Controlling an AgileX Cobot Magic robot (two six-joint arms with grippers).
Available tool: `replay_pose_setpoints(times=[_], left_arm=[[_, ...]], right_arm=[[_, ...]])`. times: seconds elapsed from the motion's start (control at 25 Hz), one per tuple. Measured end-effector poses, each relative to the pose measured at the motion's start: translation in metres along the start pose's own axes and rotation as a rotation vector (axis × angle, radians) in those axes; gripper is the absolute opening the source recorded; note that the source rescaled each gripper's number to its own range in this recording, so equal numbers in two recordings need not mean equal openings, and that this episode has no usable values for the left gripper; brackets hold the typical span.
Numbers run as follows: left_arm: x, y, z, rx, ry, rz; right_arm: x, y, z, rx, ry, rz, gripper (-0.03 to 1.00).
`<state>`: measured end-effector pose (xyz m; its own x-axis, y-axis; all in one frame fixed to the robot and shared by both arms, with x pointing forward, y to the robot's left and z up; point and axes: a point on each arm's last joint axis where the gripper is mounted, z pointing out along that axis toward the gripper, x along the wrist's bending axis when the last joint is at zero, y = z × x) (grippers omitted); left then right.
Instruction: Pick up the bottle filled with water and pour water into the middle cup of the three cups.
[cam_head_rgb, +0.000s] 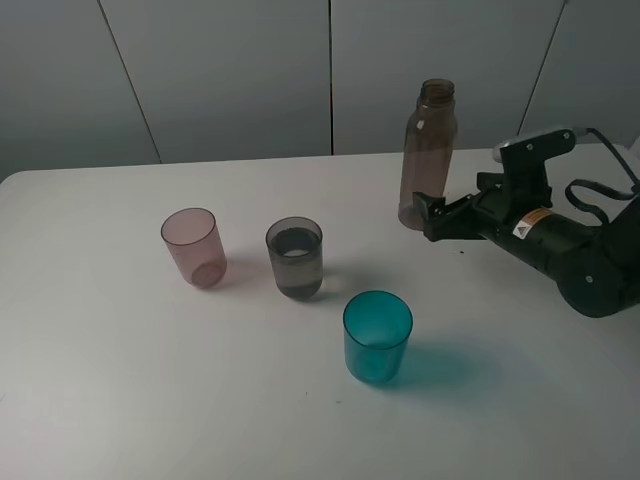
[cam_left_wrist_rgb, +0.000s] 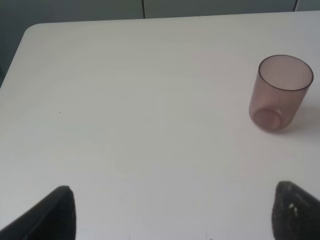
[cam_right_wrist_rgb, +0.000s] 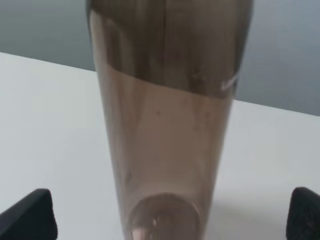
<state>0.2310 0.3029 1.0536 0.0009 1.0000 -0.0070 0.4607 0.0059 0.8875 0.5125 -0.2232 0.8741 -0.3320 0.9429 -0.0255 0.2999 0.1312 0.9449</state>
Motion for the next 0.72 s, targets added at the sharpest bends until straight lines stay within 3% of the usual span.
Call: replay_pose_setpoints(times=[0.28,0.56,0.72], left_arm=[[0.0,0.0,0.0,0.0,0.0,0.0],[0.0,0.0,0.0,0.0,0.0,0.0],[0.0,0.0,0.0,0.0,0.0,0.0]], right_arm=[[0.002,0.065,-0.057,0.059,0.01,0.051,0.99],[-0.006,0.154,-0.143,0.074,-0.106,0.103,0.99],[-0.005,0.167,-0.206,0.08,-0.142,0.114,1.0]])
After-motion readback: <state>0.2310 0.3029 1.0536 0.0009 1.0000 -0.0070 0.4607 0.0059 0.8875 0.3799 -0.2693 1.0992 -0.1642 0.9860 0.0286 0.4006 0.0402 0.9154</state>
